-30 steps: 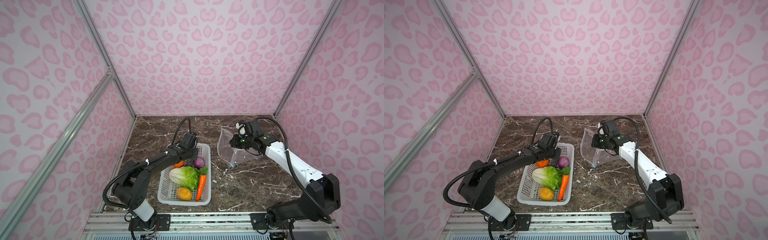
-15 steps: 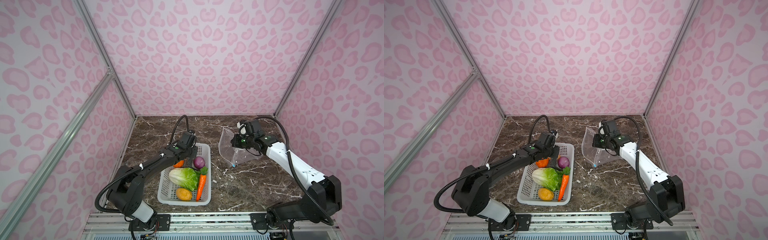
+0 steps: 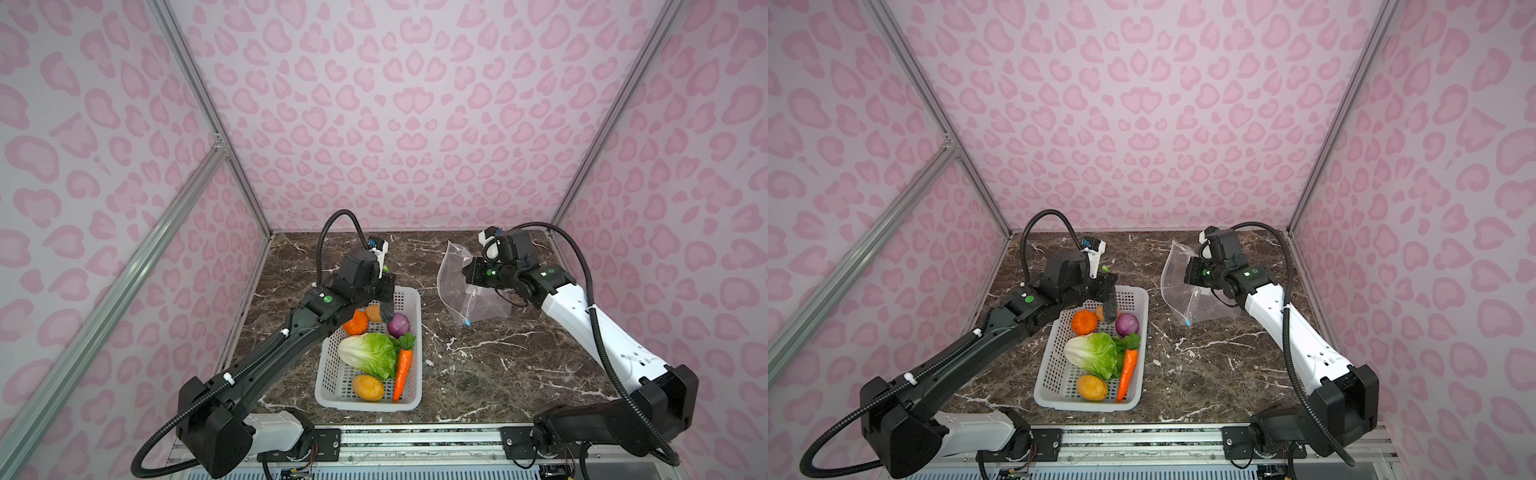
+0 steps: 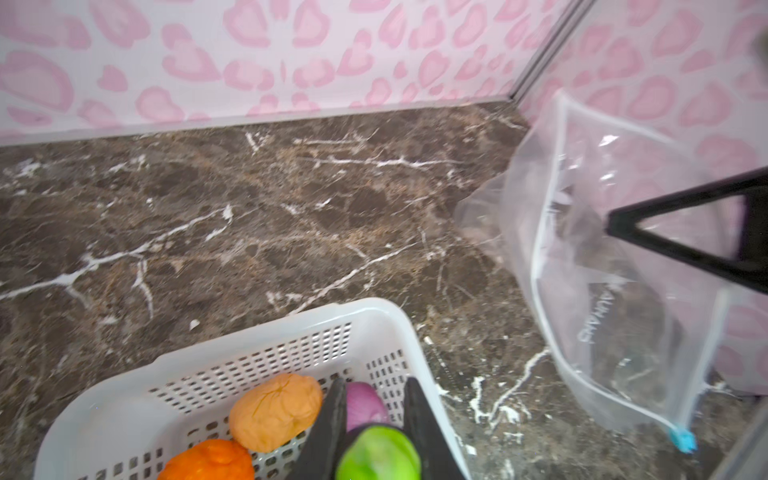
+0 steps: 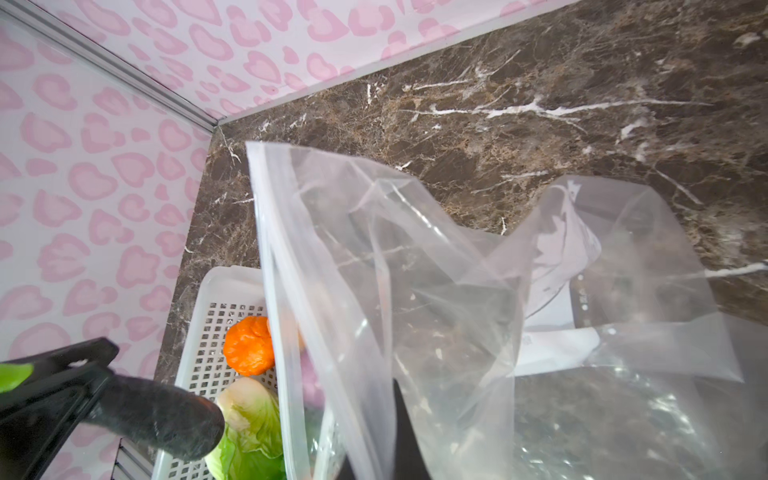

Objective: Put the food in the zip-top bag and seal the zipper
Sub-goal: 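Lift the eggplant with the left gripper and drop it into the held bag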

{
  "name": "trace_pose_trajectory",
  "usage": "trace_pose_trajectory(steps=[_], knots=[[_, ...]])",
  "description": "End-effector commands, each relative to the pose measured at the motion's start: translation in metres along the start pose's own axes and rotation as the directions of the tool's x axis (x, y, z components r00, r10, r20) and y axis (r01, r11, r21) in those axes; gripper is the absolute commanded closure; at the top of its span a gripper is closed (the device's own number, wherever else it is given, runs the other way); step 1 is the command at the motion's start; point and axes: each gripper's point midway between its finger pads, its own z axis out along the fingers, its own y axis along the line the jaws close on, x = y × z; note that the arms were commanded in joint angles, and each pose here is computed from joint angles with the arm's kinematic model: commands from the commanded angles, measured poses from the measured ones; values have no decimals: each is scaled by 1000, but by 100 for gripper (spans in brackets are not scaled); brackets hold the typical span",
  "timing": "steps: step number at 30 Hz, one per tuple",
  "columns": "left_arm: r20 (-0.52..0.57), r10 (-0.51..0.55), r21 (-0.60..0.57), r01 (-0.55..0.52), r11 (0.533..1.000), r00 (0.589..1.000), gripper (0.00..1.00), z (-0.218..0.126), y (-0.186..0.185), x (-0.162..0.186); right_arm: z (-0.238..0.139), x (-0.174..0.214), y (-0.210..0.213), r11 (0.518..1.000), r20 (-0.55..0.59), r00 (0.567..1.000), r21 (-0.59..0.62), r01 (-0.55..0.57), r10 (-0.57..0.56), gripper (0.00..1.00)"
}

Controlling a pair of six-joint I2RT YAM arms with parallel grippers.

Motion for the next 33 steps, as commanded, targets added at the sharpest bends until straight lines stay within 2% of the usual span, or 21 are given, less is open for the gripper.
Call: trace_pose_trajectory(steps=[1, 8, 12, 17, 19, 22, 29, 33], knots=[[118, -48, 122, 33, 992, 992, 97, -20, -31, -38, -5, -2, 10, 1000, 13, 1000, -4, -9, 9, 100], [314, -193, 357, 73, 931, 930, 97, -61, -78, -102, -10, -5, 29, 1000, 33, 999, -23, -12, 12, 100], [401, -257, 396, 87, 914, 879, 97, -69, -86, -122, -6, -1, 38, 998, 33, 999, -60, -35, 37, 100], [438, -324, 452, 106, 886, 839, 97, -62, -100, -127, -4, 1, 44, 994, 41, 996, -87, -71, 75, 100], [453, -314, 450, 90, 888, 834, 97, -54, -107, -125, -6, 0, 45, 992, 51, 995, -98, -80, 86, 100], [475, -277, 389, 83, 917, 835, 97, -32, -110, -112, -13, -3, 47, 990, 76, 992, -109, -92, 101, 100], [418, -241, 282, 127, 951, 876, 97, 26, -101, -66, -30, -4, 44, 990, 107, 989, -103, -95, 106, 100], [395, -217, 223, 136, 965, 893, 97, 43, -97, -52, -39, -5, 36, 996, 136, 988, -57, -68, 75, 100]])
